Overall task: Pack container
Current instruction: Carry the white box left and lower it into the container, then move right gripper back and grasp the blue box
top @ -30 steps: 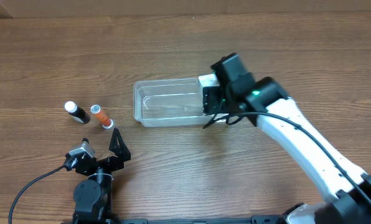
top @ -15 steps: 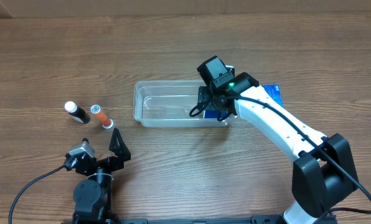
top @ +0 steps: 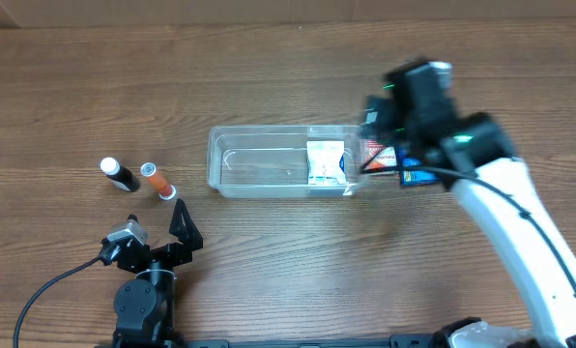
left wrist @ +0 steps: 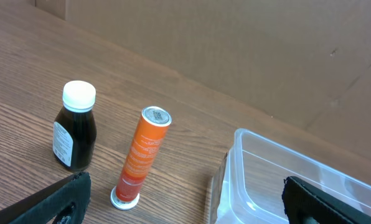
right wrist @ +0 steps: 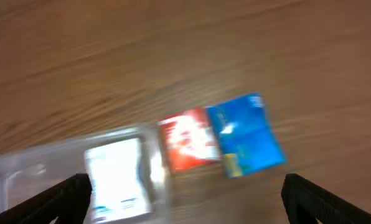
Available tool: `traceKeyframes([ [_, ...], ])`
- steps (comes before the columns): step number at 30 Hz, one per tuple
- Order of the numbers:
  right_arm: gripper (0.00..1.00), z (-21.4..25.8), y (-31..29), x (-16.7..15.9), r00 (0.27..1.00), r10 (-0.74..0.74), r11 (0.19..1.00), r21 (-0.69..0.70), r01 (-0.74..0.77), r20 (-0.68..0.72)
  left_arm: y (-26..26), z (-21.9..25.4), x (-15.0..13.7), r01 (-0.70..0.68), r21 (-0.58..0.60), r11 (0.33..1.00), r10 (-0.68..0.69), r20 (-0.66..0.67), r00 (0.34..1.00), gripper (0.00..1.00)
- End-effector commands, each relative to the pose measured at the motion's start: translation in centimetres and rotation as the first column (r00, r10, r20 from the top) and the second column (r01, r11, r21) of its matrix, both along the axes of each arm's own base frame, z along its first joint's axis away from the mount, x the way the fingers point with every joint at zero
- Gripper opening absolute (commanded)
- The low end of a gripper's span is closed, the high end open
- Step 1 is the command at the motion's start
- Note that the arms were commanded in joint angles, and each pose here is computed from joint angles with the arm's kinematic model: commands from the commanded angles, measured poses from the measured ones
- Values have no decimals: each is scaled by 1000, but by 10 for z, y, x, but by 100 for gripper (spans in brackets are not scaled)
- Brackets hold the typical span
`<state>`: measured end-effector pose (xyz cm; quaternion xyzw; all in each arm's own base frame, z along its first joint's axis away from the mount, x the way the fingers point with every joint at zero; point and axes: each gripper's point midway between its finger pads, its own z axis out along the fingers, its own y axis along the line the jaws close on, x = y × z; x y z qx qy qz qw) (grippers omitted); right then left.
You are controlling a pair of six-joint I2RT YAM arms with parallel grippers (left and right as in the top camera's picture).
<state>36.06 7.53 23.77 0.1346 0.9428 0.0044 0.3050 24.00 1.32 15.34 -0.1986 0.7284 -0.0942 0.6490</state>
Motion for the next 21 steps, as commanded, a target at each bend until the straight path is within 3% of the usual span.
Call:
traceKeyframes([
  [1, 100, -17, -37, 9, 991, 96, 995, 27, -94, -90, 0, 2, -1, -6, -6, 1000, 6, 11, 1000, 100],
  [7, 100, -82, -66, 28, 953, 182, 975, 170, -143, -241, 0, 2, -1, -6, -6, 1000, 6, 11, 1000, 100],
  [10, 100, -124, -62, 41, 923, 229, 968, 172, -183, -308, 0, 2, -1, -5, -6, 1000, 5, 11, 1000, 100],
  [21, 100, -224, -74, 20, 796, 238, 971, 137, -195, -557, 0, 2, -1, -6, -6, 1000, 6, 11, 1000, 100],
])
